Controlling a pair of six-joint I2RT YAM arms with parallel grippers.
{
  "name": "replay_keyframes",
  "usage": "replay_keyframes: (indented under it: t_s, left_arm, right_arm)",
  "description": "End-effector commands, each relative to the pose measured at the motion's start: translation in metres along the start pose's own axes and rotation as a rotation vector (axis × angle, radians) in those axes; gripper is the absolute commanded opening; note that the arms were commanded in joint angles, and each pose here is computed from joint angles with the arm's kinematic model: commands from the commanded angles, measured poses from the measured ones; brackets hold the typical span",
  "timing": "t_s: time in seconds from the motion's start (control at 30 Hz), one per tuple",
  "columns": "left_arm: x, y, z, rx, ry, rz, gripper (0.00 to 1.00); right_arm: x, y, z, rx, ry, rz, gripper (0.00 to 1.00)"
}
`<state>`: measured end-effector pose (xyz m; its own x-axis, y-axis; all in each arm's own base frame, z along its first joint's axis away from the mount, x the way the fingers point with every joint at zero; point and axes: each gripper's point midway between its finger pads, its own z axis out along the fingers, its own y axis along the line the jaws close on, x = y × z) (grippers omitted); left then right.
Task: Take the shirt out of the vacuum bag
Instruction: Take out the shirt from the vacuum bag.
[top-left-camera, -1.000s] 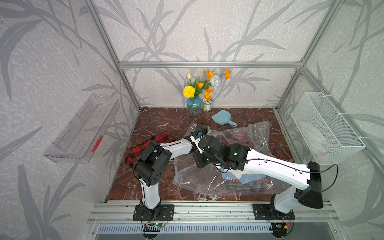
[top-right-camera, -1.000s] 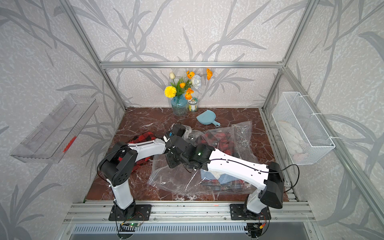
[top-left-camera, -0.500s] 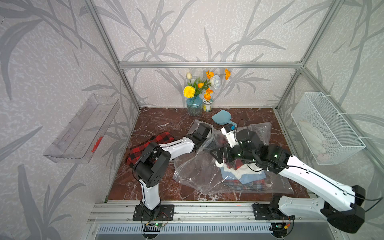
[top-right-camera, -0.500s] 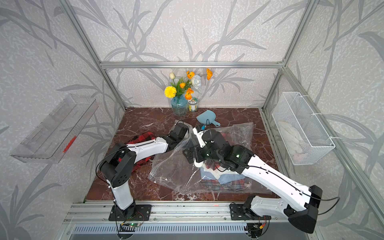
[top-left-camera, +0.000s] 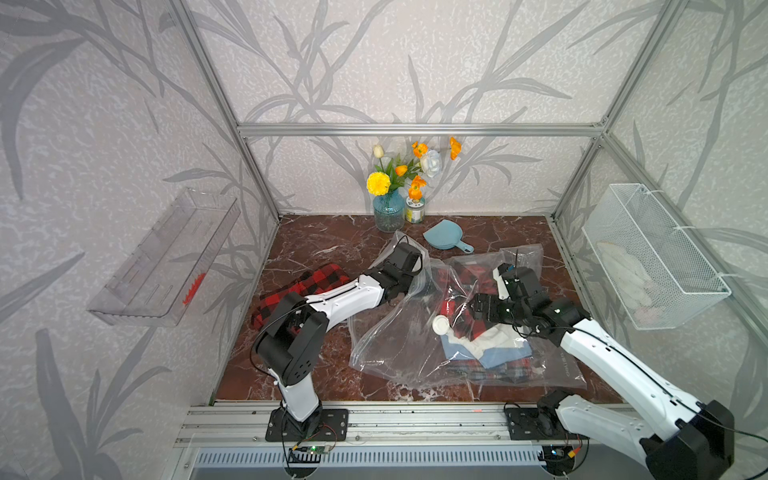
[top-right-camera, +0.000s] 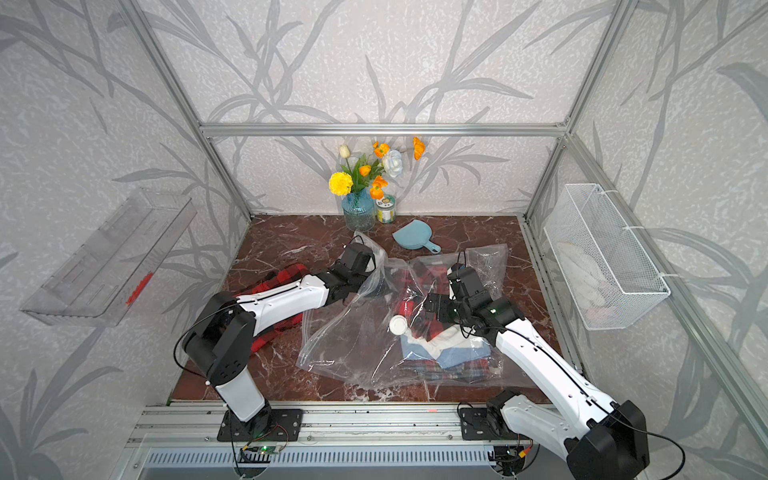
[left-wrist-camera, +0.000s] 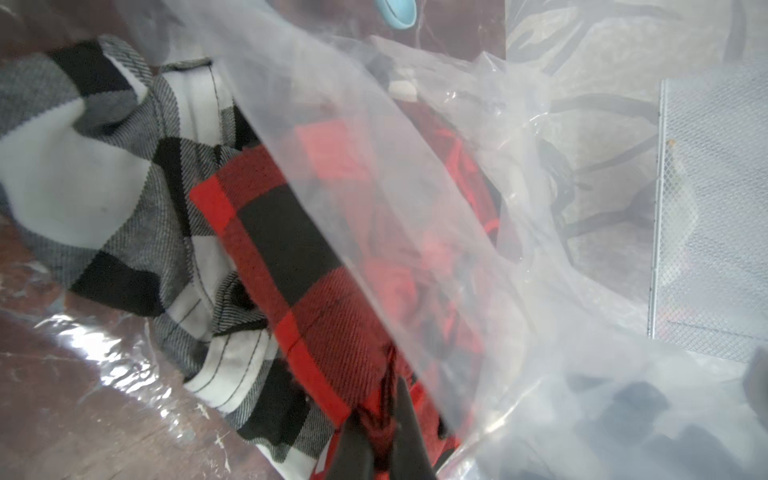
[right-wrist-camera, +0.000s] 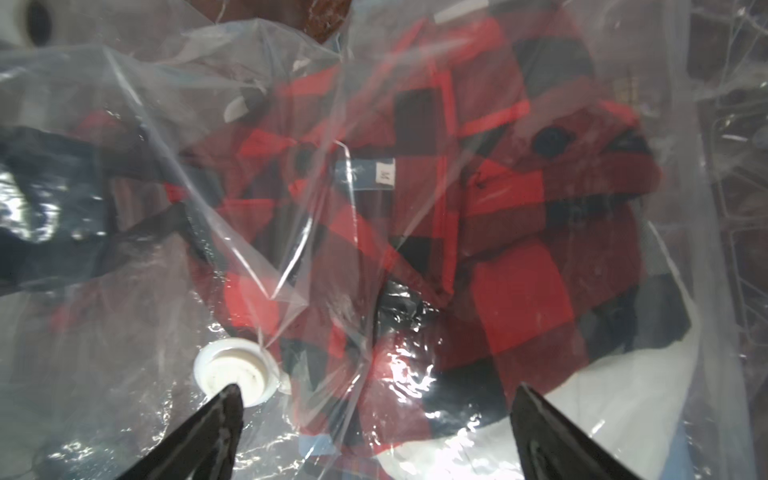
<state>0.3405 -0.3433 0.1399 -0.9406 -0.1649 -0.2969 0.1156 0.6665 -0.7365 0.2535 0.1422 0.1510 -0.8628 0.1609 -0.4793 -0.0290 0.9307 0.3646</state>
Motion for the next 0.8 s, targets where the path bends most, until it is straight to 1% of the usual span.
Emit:
replay_keyframes:
  t_s: [0.0,0.17,0.43,0.53,0.6,0.77]
  left_arm:
    - [-0.007,-0.013,-0.015,0.018,-0.043,0.048,0.0]
    - [-0.004,-0.006,-0.017,0.003,-0.043,0.039,0.0]
    - [0.002,0.011,-0.02,-0.034,-0.052,0.011,0.0]
    - [0.002,0.014,-0.026,-0.027,-0.064,-0.004,0.0]
    - [0.002,0.012,-0.031,-0.021,-0.069,-0.009,0.0]
    - [-0.004,-0.014,-0.051,0.031,-0.099,0.019,0.0]
  right_arm:
    - [-0.007,-0.001,0.005,-0.016,-0.029,0.03,0.99]
    - [-0.008,-0.018,0.005,0.052,-0.047,0.04,0.99]
    - [-0.007,-0.029,0.007,0.064,-0.044,0.06,0.99]
    - [-0.005,-0.032,0.01,0.075,-0.039,0.062,0.99]
    - [-0.003,-0.037,0.012,0.097,-0.039,0.07,0.99]
    - [0.002,-0.052,0.024,0.143,-0.024,0.116,0.99]
